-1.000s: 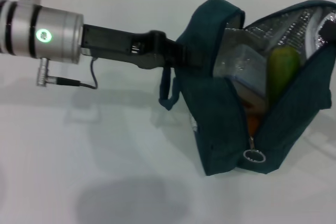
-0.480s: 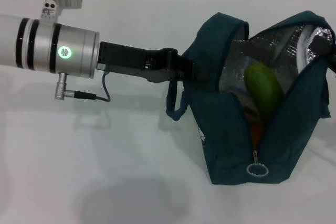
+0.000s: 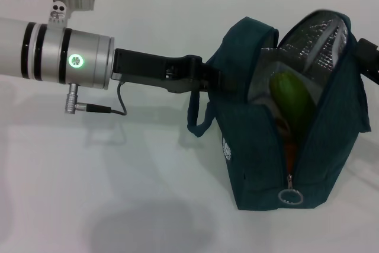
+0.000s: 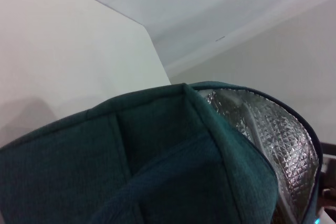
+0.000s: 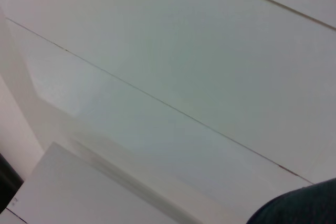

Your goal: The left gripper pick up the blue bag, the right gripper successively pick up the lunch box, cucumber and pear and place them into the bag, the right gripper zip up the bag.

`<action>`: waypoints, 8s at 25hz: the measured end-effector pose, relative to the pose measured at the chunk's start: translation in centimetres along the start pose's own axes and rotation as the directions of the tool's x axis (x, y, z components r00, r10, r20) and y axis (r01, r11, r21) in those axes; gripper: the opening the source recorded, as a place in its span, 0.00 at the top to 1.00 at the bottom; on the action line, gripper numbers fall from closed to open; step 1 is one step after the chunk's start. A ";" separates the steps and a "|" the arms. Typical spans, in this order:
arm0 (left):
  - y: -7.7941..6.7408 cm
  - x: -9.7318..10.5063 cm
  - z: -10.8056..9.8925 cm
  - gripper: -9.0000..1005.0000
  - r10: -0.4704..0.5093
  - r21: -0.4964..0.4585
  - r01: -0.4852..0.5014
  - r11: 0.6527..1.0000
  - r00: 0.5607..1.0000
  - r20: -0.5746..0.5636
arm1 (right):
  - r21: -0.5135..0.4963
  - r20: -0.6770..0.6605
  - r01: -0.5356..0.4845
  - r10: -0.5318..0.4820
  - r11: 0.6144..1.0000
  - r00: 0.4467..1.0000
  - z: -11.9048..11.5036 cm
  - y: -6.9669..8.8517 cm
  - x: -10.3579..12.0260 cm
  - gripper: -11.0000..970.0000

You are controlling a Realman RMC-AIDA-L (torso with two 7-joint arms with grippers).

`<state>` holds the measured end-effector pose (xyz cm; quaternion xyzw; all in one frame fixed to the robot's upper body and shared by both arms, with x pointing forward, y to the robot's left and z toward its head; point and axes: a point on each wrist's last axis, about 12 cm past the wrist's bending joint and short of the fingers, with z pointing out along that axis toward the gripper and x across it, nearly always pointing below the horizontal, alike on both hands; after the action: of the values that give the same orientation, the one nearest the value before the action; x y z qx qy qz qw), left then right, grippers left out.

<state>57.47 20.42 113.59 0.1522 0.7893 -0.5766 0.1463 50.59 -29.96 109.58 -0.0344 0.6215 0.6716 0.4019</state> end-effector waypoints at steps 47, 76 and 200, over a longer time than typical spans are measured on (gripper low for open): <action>1.5 0.5 -0.5 0.95 -0.029 -0.045 0.032 0.998 0.997 0.077 | -0.064 -0.312 0.691 -0.672 0.720 0.672 -3.6 -1.1 12.1 0.14; 1.6 0.8 -0.3 0.95 -0.032 -0.035 0.034 0.999 0.997 0.075 | -0.107 -0.372 0.664 -0.649 0.740 0.664 -2.4 -1.7 12.5 0.49; 3.3 9.0 1.0 0.29 0.596 -0.061 -0.652 0.755 0.644 0.480 | -0.064 0.136 0.800 -0.789 0.597 0.599 7.1 -0.1 1.3 0.98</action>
<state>50.64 21.08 106.76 0.2784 0.5924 -0.5545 0.5139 52.98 -23.20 110.44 -0.2998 0.4806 0.4587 0.6846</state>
